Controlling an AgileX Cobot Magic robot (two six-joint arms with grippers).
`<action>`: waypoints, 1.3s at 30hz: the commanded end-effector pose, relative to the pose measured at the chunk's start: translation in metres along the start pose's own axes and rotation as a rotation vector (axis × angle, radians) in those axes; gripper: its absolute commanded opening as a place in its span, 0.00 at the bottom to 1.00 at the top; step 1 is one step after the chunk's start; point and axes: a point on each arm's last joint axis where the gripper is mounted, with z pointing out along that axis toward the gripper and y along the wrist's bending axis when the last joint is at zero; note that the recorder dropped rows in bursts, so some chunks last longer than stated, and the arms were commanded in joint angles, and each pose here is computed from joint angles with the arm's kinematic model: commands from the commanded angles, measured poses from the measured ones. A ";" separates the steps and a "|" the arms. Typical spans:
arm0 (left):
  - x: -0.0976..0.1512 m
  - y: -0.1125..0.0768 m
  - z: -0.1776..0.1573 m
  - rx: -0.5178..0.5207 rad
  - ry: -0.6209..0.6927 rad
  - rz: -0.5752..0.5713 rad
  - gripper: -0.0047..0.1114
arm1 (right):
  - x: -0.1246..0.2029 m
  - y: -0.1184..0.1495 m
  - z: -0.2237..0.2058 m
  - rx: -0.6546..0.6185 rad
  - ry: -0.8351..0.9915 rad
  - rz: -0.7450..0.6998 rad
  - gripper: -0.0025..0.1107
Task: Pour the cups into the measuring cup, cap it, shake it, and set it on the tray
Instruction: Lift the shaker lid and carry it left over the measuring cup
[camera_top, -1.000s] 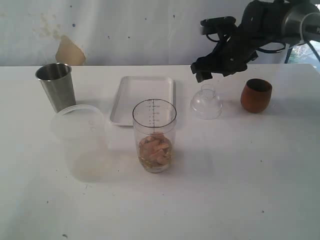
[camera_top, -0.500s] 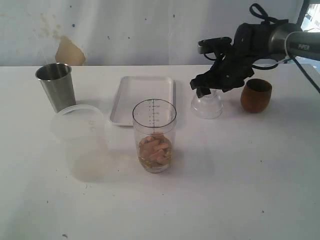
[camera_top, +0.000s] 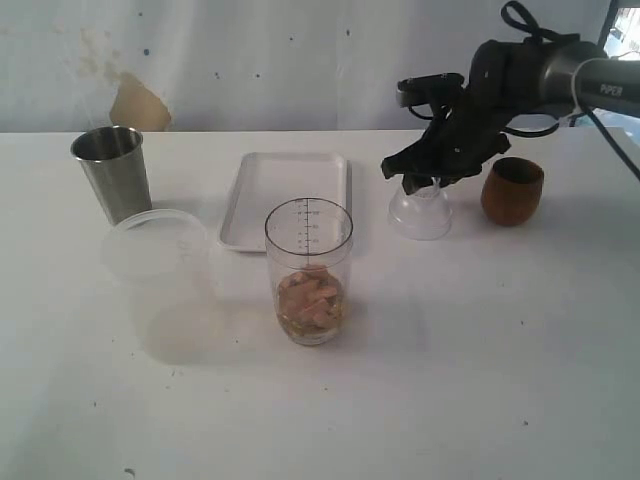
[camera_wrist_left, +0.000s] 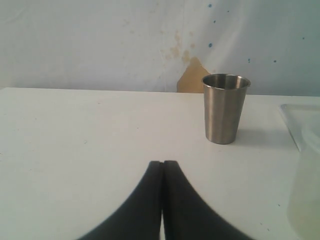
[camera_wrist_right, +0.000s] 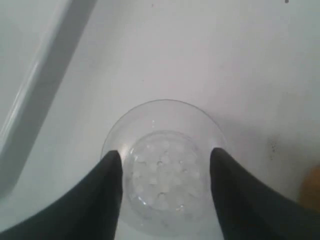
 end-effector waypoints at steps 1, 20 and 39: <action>0.001 0.000 0.000 0.004 -0.009 -0.014 0.04 | -0.002 0.001 -0.020 -0.003 0.018 -0.013 0.02; 0.001 0.000 0.000 0.004 -0.009 -0.014 0.04 | -0.009 0.041 -0.173 -0.149 0.033 -0.038 0.02; 0.001 0.000 0.000 0.004 -0.009 -0.014 0.04 | 0.006 0.158 -0.213 -0.297 0.026 -0.237 0.02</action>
